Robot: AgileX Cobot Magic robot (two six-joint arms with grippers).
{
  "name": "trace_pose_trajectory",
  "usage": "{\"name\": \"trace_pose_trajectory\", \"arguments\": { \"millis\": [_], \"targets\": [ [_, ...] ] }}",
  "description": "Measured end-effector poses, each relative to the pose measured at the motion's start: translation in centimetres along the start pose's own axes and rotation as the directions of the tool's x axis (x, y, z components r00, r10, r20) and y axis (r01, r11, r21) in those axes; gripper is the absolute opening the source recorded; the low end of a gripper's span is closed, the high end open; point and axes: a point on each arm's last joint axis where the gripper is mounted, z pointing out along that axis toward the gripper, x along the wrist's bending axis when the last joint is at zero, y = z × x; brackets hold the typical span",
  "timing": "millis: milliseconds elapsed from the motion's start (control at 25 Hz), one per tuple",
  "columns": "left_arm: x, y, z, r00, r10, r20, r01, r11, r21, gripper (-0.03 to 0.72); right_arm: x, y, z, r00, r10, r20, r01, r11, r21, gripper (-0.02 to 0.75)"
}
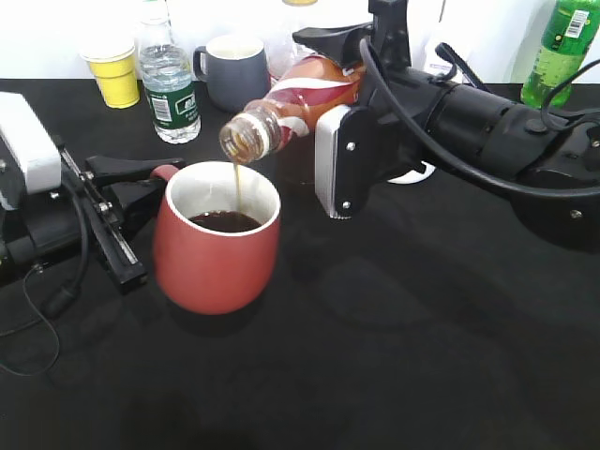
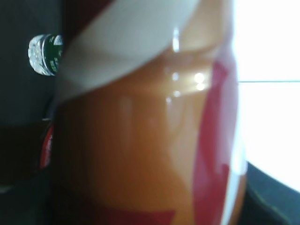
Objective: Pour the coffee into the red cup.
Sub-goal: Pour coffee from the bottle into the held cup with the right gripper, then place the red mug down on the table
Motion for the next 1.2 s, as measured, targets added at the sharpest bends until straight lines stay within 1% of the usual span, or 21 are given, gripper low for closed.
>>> {"name": "trace_pose_trajectory", "arguments": {
  "millis": [160,200,240,280,320,360,400,440,480,520,560,600,680,760,840,920,1040,1080,1160,1200],
  "targets": [
    [0.0,0.0,0.0,1.0,-0.001,-0.001,0.001,1.0,0.001,0.049,0.0,0.0,0.0,0.993,0.122,0.0,-0.122,0.993,0.0,0.529],
    [0.0,0.0,0.0,1.0,-0.001,-0.001,0.001,1.0,0.001,0.049,0.0,0.0,0.0,0.981,0.195,0.0,-0.195,0.981,0.0,0.529],
    [0.0,0.0,0.0,1.0,-0.003,-0.005,0.003,1.0,0.001,0.049,0.0,0.0,0.0,0.952,0.305,0.0,-0.305,0.952,0.0,0.529],
    [0.1,0.0,0.0,1.0,-0.006,-0.012,0.006,1.0,0.001,0.049,0.0,0.0,0.0,0.894,0.449,0.0,-0.449,0.894,0.0,0.529],
    [0.2,-0.1,0.0,1.0,-0.011,-0.022,0.011,1.0,0.002,0.049,0.0,0.0,0.0,0.819,0.574,0.0,-0.574,0.819,0.0,0.529],
    [0.3,-0.1,0.0,0.999,-0.017,-0.034,0.017,1.0,0.001,0.049,0.0,0.0,0.0,0.691,0.722,0.001,-0.722,0.691,0.0,0.529],
    [0.4,-0.1,0.0,0.999,-0.021,-0.043,0.021,1.0,0.001,0.049,0.0,0.0,0.0,0.539,0.842,0.001,-0.842,0.539,0.0,0.529],
    [0.4,-0.1,0.0,0.999,-0.023,-0.048,0.023,1.0,0.001,0.049,0.0,0.0,0.0,0.414,0.91,0.002,-0.91,0.414,0.002,0.529],
    [0.5,-0.1,0.0,0.998,-0.027,-0.056,0.027,1.0,0.001,0.049,0.0,0.0,0.0,0.321,0.947,0.003,-0.947,0.321,0.002,0.529],
    [0.6,-0.1,0.0,0.997,-0.033,-0.071,0.034,0.999,0.001,0.049,0.0,0.0,0.0,0.262,0.965,0.003,-0.965,0.262,0.002,0.529],
    [0.9,-0.1,0.0,0.994,-0.046,-0.099,0.046,0.999,0.0,0.049,0.0,0.0,0.0,0.219,0.976,0.005,-0.976,0.219,0.002,0.529],
    [1.2,-0.1,-0.1,0.989,-0.063,-0.136,0.063,0.998,-0.001,0.05,0.0,0.0,0.0,0.192,0.981,0.005,-0.981,0.192,0.002,0.529],
    [2.1,-0.2,-0.3,0.968,-0.105,-0.229,0.106,0.994,-0.009,0.05,0.0,-0.1,0.0,0.174,0.985,0.006,-0.985,0.174,0.004,0.529],
    [3.1,-0.3,-0.6,0.931,-0.128,-0.342,0.131,0.991,-0.014,0.05,0.0,-0.1,0.0,0.173,0.985,0.006,-0.985,0.173,0.005,0.529],
    [4.0,-0.6,-1.0,0.896,-0.106,-0.432,0.117,0.993,0.0,0.05,0.0,-0.1,0.0,0.171,0.985,0.006,-0.985,0.171,0.005,0.529],
    [5.6,-1.1,-2.1,0.857,-0.092,-0.507,0.116,0.993,0.016,0.05,0.0,-0.1,0.0,0.171,0.985,0.006,-0.985,0.171,0.005,0.529],
    [8.5,-2.4,-4.6,0.768,-0.083,-0.635,0.144,0.989,0.044,0.05,0.0,-0.1,0.0,0.171,0.985,0.006,-0.985,0.171,0.006,0.529],
    [9.5,-2.8,-5.0,0.744,-0.078,-0.664,0.147,0.988,0.048,0.05,0.0,-0.1,0.0,0.171,0.985,0.006,-0.985,0.171,0.006,0.529],
    [11.2,-3.8,-5.3,0.715,-0.068,-0.696,0.155,0.986,0.062,0.05,0.0,-0.1,0.0,0.171,0.985,0.006,-0.985,0.171,0.006,0.529],
    [11.8,-4.2,-5.2,0.709,-0.065,-0.702,0.158,0.985,0.067,0.05,0.0,-0.1,0.0,0.17,0.985,0.007,-0.985,0.17,0.005,0.529]
  ]
}}
